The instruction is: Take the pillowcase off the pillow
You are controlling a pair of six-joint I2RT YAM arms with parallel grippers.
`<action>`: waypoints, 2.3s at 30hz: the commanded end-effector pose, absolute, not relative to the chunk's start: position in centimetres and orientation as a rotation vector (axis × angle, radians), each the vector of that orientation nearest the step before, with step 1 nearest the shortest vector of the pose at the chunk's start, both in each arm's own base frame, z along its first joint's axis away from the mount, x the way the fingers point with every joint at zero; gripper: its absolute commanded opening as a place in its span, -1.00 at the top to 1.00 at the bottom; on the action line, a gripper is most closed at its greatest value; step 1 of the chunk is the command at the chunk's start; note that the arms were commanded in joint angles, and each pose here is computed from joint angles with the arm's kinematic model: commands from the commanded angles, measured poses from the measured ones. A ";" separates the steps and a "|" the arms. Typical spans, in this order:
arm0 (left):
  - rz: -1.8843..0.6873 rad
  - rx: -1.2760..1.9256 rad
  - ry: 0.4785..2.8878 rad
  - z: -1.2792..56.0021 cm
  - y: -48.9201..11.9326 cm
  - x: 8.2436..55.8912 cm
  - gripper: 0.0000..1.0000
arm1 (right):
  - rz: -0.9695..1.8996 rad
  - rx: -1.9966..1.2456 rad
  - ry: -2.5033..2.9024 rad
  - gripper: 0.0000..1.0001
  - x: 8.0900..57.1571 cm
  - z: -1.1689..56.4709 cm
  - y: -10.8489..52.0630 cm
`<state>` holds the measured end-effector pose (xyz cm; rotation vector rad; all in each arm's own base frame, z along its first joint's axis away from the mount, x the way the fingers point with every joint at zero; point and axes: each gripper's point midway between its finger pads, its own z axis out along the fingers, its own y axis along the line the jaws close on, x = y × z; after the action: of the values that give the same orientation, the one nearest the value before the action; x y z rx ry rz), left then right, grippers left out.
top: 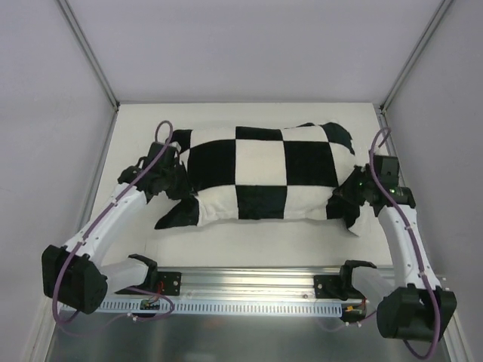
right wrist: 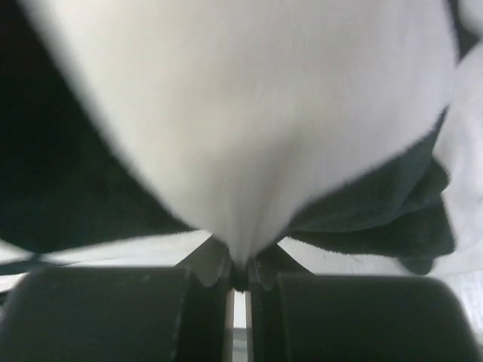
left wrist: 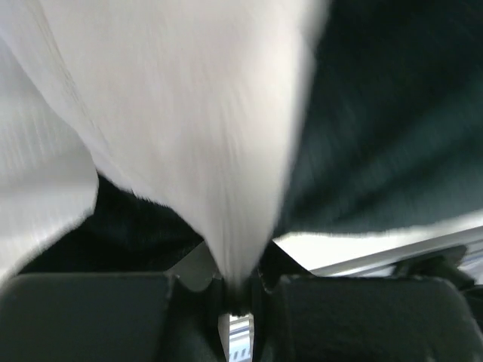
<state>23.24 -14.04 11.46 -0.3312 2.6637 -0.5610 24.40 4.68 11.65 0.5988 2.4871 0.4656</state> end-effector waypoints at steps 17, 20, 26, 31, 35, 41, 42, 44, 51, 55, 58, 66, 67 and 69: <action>-0.616 -0.245 1.652 49.4 -6.7 16.9 1.00 | 0.238 0.404 1.595 0.99 16.7 47.2 0.1; -0.636 -0.252 1.621 49.7 -6.3 15.3 1.00 | 0.259 0.391 1.578 0.99 15.5 47.6 0.4; -0.687 -0.247 1.632 49.0 -6.5 13.6 1.00 | 0.283 0.375 1.539 0.99 12.8 48.1 0.7; -0.707 -0.256 1.620 48.5 -5.9 11.6 1.00 | 0.284 0.363 1.510 0.99 10.0 48.3 0.5; -0.705 -0.269 1.624 48.1 -5.6 10.9 1.00 | 0.257 0.386 1.519 0.99 9.3 47.8 -0.2; -0.514 -0.316 1.850 43.8 -6.7 19.1 1.00 | 0.286 0.426 1.677 0.99 19.6 43.6 1.0; -0.469 -0.308 1.884 43.2 -6.8 20.7 1.00 | 0.299 0.435 1.708 0.99 21.7 42.7 1.3; -0.373 -0.288 2.001 40.7 -8.0 25.9 1.00 | 0.301 0.434 1.818 0.97 28.2 40.1 2.2; -0.358 -0.314 2.241 35.9 -8.2 36.6 -0.81 | 0.295 0.396 2.174 -0.82 38.1 35.1 4.0; -0.298 -0.337 2.219 36.2 -7.2 36.6 -0.97 | 0.206 0.418 2.097 -0.93 37.3 34.9 1.9; -0.254 -0.347 2.214 36.0 -6.5 36.3 -0.97 | 0.209 0.434 2.107 -0.93 36.4 33.3 1.3; -0.353 -0.316 2.281 32.7 -8.0 34.5 -0.97 | 0.258 0.424 2.222 -0.97 36.2 28.0 1.5; -0.373 -0.308 2.271 32.9 -8.1 33.9 -0.97 | 0.262 0.425 2.229 -0.97 36.3 27.7 1.5; -0.389 -0.304 2.281 32.2 -8.3 33.3 -0.97 | 0.271 0.420 2.241 -0.93 36.4 27.1 1.7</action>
<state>33.90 -7.37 32.54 -0.3462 2.2832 -0.3261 35.55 1.19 27.34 0.4617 2.2513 0.2363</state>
